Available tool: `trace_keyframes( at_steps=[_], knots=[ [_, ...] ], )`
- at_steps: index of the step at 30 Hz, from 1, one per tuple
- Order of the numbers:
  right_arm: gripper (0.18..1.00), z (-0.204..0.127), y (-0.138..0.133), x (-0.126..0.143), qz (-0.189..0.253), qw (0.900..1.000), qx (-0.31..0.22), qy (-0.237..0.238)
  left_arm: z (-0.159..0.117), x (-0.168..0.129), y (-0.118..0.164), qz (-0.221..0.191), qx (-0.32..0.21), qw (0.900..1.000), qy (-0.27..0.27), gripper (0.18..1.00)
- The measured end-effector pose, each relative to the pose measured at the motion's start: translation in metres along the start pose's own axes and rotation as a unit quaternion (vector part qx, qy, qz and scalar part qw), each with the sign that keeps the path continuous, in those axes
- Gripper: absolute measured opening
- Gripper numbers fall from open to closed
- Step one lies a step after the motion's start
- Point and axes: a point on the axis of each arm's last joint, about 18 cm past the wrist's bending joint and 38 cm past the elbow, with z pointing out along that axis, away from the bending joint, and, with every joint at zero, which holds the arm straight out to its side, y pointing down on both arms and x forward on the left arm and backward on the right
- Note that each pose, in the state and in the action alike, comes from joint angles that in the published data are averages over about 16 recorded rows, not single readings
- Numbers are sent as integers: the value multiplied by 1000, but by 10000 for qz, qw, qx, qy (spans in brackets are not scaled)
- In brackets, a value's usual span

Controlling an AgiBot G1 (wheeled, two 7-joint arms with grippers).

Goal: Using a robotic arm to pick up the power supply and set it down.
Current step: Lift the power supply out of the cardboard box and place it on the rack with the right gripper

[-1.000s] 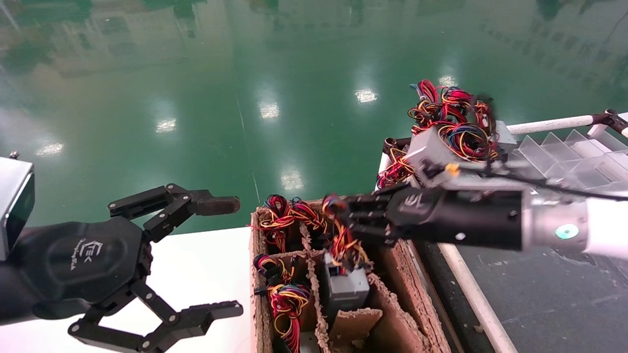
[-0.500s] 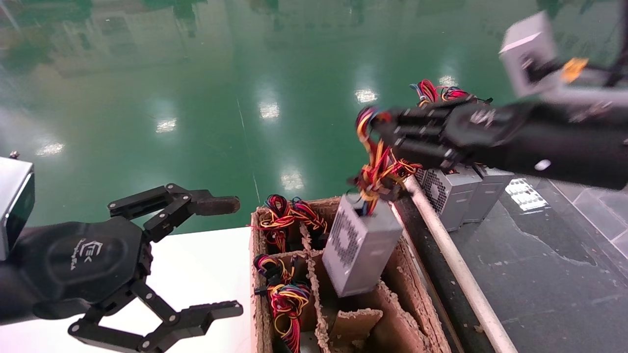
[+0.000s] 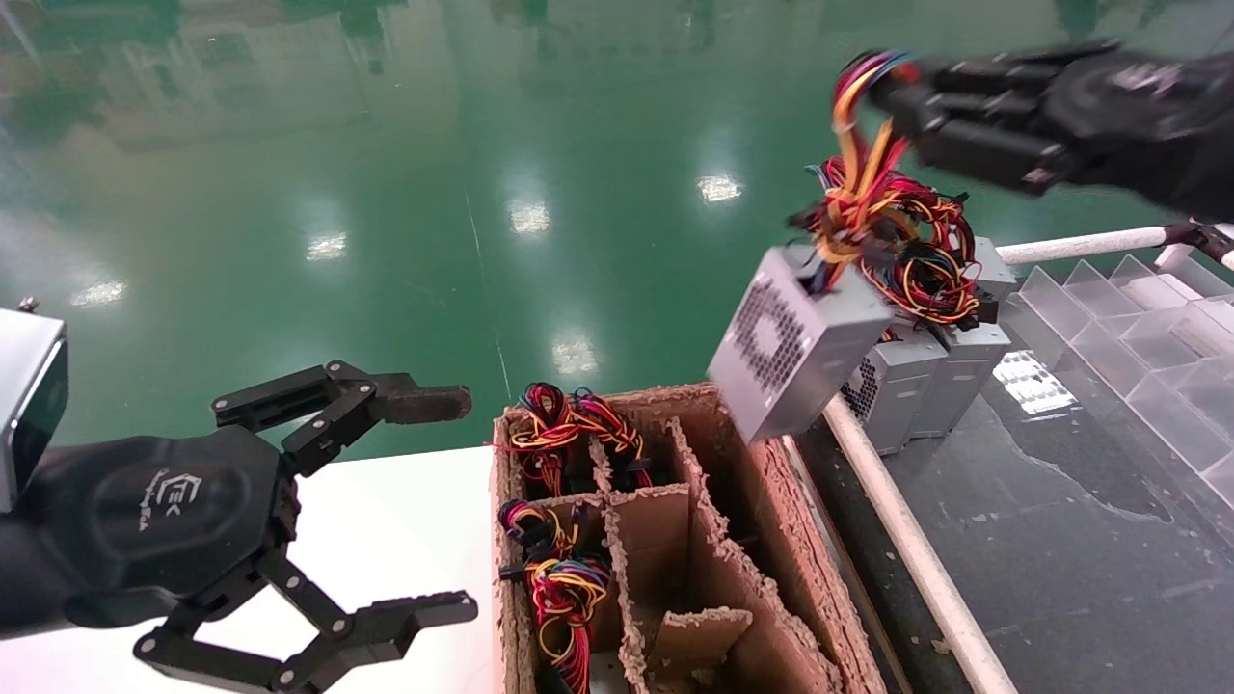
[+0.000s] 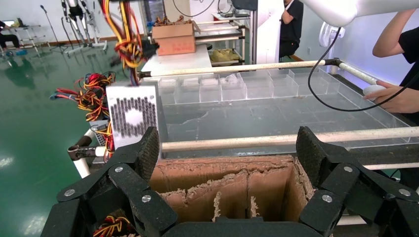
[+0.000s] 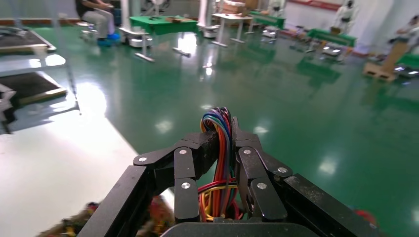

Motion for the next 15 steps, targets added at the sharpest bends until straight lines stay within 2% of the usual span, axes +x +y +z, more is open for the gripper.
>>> trace_keyframes(
  at_steps=[8, 15],
  knots=[
    [191, -31, 3, 23, -72, 9988, -86, 483, 0, 0, 0, 0, 0, 10000, 0, 1001],
    [191, -49, 16, 34, 16, 9976, -220, 650, 0, 0, 0, 0, 0, 10000, 0, 1001]
  ],
)
